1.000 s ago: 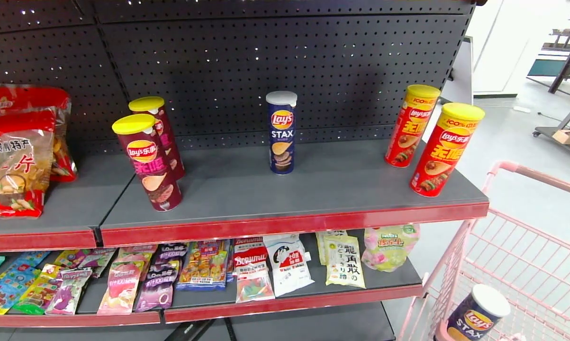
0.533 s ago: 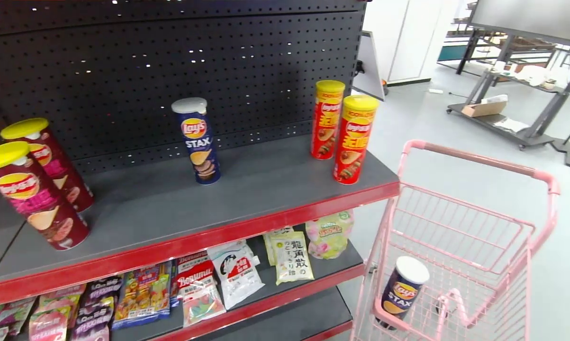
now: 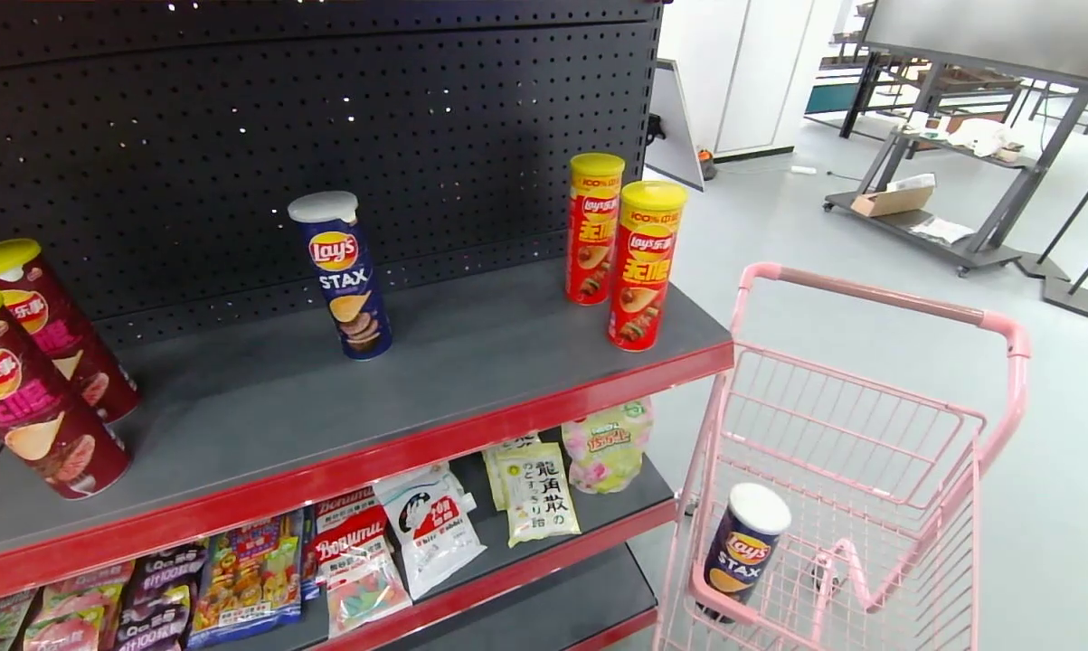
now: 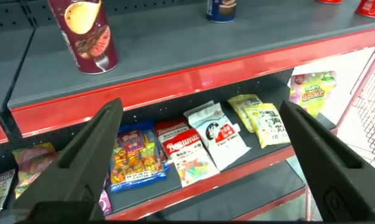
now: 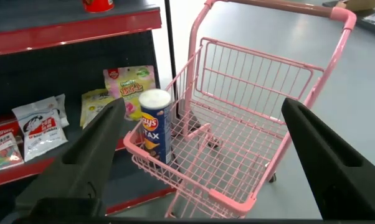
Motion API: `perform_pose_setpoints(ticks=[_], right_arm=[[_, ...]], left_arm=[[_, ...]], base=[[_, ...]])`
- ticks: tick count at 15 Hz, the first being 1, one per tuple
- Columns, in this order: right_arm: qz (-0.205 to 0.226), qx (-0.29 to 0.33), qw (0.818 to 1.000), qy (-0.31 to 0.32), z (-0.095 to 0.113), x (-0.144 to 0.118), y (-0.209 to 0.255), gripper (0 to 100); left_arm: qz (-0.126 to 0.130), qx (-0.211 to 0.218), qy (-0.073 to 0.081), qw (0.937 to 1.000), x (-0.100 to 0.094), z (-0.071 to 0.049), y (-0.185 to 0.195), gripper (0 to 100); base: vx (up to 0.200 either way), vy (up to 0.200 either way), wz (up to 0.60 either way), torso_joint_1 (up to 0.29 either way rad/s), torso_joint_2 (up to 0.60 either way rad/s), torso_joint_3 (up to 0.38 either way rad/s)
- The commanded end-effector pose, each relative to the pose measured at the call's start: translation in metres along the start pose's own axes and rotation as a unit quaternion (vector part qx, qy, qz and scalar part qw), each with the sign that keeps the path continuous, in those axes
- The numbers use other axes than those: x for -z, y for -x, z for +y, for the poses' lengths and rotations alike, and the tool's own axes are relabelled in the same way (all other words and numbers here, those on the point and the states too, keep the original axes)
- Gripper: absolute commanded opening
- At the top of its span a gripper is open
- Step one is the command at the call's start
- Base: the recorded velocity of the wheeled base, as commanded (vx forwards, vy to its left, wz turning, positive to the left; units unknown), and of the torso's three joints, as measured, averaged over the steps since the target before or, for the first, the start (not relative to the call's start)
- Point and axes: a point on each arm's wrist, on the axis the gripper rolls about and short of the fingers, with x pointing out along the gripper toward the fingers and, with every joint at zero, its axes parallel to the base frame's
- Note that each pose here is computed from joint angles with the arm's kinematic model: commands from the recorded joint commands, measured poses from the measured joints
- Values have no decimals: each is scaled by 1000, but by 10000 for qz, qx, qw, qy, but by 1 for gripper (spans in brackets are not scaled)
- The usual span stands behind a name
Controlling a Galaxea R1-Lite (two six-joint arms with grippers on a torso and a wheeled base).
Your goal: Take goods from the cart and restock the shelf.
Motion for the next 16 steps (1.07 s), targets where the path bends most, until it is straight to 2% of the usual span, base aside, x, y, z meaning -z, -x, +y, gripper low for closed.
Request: perform_pose_setpoints(ticks=[1, 16], right_arm=[[3, -5, 10000, 2, 0, 0, 0, 100], [3, -5, 10000, -6, 0, 0, 0, 100]], left_arm=[[4, -2, 1, 10000, 0, 0, 0, 100], [4, -2, 1, 10000, 0, 0, 0, 100]], base=[[0, 0, 0, 0, 0, 0], [0, 0, 0, 0, 0, 0]])
